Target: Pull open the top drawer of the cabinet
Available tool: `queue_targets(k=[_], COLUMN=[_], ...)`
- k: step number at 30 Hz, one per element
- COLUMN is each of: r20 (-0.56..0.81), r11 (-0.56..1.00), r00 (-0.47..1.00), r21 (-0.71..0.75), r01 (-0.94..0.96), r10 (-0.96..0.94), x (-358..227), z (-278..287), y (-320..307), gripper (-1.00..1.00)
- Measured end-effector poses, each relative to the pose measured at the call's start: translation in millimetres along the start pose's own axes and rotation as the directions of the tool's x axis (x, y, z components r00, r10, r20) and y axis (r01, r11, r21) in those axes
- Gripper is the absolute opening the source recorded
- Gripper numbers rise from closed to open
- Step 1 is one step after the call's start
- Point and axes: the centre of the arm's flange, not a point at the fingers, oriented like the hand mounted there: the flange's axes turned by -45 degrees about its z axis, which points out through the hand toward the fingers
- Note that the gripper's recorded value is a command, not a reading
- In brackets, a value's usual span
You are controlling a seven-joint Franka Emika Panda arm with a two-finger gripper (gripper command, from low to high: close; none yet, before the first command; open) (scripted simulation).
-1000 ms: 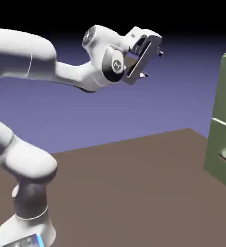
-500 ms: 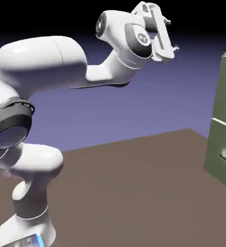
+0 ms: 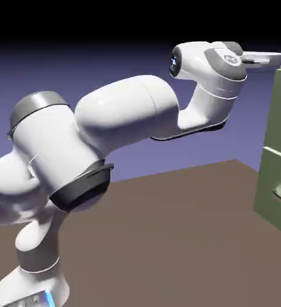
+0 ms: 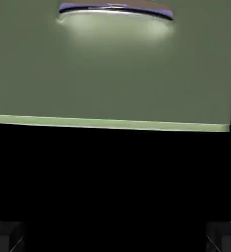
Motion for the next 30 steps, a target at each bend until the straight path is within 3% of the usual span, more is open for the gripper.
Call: queue_targets(k=[7,14,17,27,28,30], r20=[-0.028,-0.064,-0.067,-0.067,-0.067,-0.067], r11=[0.865,0.455,0.248,0.249,0.248,0.248], r00=[0.866,0.455,0.248,0.249,0.248,0.248], r21=[0.036,0.024,0.013,0.013,0.013,0.013], r01=[0.501,0.890,0.969,0.969,0.969,0.969], r10=[-0.500,-0.888,-0.966,-0.966,-0.966,-0.966], x=[68,145,174,174,175,175], z=[68,131,151,200,201,201], y=[14,49,66,63,63,63], gripper=[0.00,0.00,0.00,0.00,-1.00,-1.00])
